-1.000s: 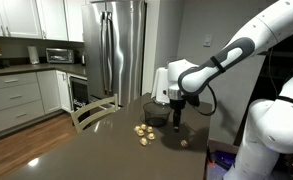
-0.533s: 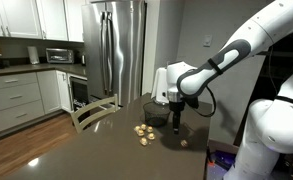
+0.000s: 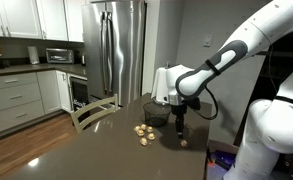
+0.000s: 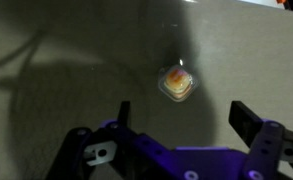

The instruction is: Get one of the small objects on the table and put it in the dustbin

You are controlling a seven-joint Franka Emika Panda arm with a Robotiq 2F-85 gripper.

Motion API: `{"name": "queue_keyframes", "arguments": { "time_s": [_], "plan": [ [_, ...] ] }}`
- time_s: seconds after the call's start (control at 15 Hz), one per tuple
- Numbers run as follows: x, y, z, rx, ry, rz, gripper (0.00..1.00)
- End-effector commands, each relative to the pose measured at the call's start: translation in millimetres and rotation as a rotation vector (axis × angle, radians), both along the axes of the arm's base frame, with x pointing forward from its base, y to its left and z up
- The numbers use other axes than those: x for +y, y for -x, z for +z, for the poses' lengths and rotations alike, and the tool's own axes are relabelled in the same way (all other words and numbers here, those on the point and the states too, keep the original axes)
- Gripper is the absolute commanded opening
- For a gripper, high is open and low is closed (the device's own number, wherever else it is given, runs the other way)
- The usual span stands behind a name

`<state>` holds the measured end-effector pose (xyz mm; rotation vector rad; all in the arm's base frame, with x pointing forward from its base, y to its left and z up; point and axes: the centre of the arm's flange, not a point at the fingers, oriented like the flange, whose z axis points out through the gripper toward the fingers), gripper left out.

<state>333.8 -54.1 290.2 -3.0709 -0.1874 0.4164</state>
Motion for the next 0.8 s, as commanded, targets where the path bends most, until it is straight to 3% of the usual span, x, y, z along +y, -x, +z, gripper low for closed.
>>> {"name": "queue_keyframes", "arguments": {
  "time_s": [0.0, 0.47, 0.73],
  "plan": [
    [5, 28, -17, 0.052, -0.054, 0.014, 1.00],
    [4, 26, -42, 0.123, -0.074, 0.023, 1.00],
    [6, 27, -56, 0.123, -0.029, 0.054, 1.00]
  ]
}}
